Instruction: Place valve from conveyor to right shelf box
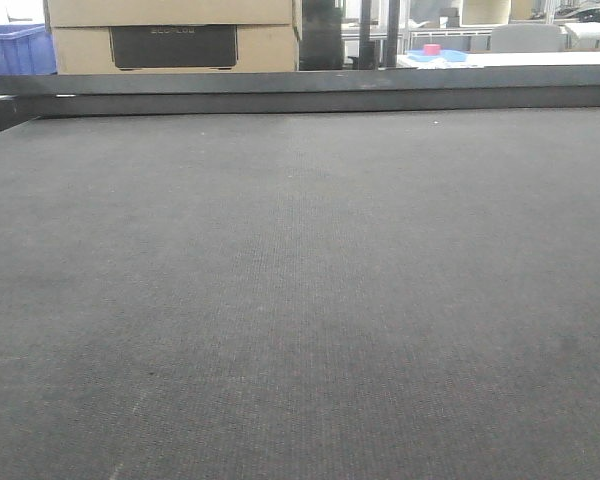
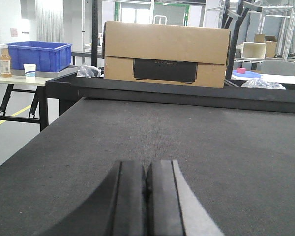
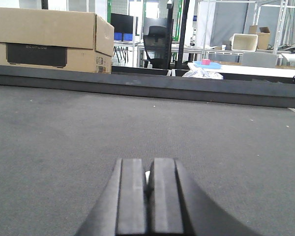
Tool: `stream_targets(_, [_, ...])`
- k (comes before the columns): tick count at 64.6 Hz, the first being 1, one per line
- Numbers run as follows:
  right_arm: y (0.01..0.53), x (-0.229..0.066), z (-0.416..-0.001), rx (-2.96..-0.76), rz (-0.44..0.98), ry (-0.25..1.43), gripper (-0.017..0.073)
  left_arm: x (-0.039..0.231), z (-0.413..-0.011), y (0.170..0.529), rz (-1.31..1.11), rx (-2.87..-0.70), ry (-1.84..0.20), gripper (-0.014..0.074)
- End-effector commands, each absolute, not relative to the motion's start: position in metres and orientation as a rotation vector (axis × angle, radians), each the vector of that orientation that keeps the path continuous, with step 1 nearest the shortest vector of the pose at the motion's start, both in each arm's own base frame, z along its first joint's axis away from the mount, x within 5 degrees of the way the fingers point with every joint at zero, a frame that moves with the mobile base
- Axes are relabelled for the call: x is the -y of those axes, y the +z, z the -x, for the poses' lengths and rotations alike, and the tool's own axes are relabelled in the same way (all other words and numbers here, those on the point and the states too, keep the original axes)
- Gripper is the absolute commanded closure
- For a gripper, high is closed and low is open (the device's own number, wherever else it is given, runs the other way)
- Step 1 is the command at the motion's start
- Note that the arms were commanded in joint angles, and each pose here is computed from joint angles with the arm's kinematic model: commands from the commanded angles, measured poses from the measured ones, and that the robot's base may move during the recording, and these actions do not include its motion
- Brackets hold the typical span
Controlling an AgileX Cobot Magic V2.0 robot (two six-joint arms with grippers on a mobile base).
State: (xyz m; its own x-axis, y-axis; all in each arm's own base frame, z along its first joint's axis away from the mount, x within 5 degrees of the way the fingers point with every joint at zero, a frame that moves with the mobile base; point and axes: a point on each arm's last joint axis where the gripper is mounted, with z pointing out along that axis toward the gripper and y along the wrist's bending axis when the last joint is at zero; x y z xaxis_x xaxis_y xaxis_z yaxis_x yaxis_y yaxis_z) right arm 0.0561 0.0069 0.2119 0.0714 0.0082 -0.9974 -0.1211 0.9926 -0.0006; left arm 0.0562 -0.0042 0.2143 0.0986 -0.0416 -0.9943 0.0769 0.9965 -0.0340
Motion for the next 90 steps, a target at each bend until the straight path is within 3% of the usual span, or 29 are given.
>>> stream_targets(1, [0.214,-0.007,-0.056,-1.474,0.092,0.1,0.0727,0.004,-0.056,0.216,-0.027,-1.449,-0.098,0.0704])
stream_targets(71, [0.219,-0.007,-0.055,-1.421,0.07,0.118,0.0727,0.004,-0.056,0.215,-0.026,-1.474,-0.096,0.0704])
stream_targets(79, [0.235,-0.007,-0.052,-1.439,-0.018,0.23,0.0727,0.003,-0.051,0.234,-0.02,-1.503,-0.089,0.0704])
stream_targets(90, [0.27,-0.01,-0.037,-1.534,0.01,0.277,0.0727,0.001,-0.042,0.277,-0.008,-1.58,-0.078,0.0704])
